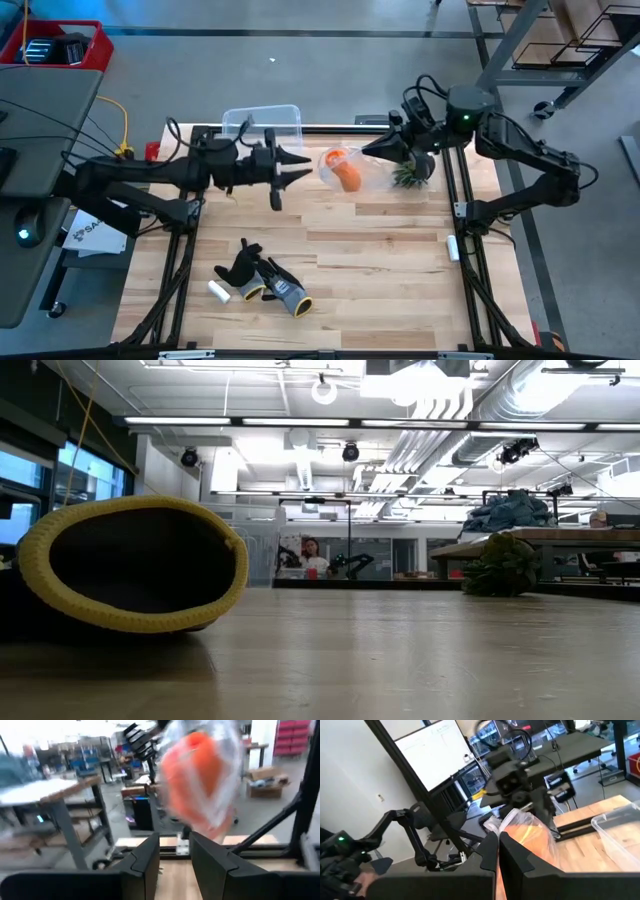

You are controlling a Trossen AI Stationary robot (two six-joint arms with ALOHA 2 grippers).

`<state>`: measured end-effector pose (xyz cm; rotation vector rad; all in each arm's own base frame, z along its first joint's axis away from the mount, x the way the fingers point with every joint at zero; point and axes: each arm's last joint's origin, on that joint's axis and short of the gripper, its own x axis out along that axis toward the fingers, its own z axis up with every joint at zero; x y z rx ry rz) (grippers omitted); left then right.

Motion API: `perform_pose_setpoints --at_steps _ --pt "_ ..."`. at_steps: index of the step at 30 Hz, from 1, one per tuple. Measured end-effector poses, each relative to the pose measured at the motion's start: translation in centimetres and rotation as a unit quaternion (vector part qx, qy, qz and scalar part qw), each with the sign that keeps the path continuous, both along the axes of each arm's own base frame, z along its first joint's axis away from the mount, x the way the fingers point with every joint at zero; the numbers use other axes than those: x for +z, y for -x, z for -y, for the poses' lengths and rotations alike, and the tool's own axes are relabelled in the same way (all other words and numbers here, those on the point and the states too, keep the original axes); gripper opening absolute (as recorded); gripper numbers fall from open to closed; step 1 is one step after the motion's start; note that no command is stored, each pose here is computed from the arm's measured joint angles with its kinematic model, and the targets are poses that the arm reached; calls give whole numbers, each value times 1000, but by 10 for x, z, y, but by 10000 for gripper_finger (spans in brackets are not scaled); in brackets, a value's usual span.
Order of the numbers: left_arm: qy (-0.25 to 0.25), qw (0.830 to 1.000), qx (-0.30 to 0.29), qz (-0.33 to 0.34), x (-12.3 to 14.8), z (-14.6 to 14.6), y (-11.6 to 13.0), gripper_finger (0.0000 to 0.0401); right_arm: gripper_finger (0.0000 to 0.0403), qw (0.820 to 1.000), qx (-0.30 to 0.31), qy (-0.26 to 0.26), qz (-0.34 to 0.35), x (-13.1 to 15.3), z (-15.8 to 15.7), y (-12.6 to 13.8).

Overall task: Roll bandage
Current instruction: Put the transparent zip bag into the transparent bin

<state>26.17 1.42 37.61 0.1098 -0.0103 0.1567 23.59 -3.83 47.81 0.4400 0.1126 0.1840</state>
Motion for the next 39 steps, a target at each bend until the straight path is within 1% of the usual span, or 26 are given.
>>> perform_pose_setpoints --at_steps 1,3,5,9,14,20,23,26,31,36,39 --pt "-20 1000 2 0 0 3 -2 107 0 1000 0 -1 -2 -1 0 -2" --pt "-35 999 -2 -2 -1 9 -3 116 0 1000 0 -2 -3 -2 1 -5" --pt "-36 999 -5 -7 -2 13 -3 128 0 1000 0 -2 -3 -2 1 -5" --pt "-37 999 9 -25 -5 18 -3 152 0 1000 -7 1 1 -2 1 -5" --pt "-49 998 7 -24 -5 19 -4 171 0 1000 -8 3 9 -1 2 -7" --pt "-38 999 4 -23 -7 22 -6 172 0 1000 -8 1 0 -5 4 -14" --pt "-35 999 15 -22 -7 23 -6 172 0 1000 -8 1 -4 -7 4 -18" --pt "-20 1000 18 -8 -4 23 -6 172 0 1000 -8 3 -5 -8 5 -19" --pt "1 1000 12 6 -2 24 -6 172 0 1000 -7 4 -4 -8 5 -20" --pt "7 1000 0 7 -2 25 -5 172 0 1000 -7 12 -2 -8 5 -20" --pt "15 1000 0 7 -2 25 -5 160 0 1000 -7 13 -2 -8 5 -20"
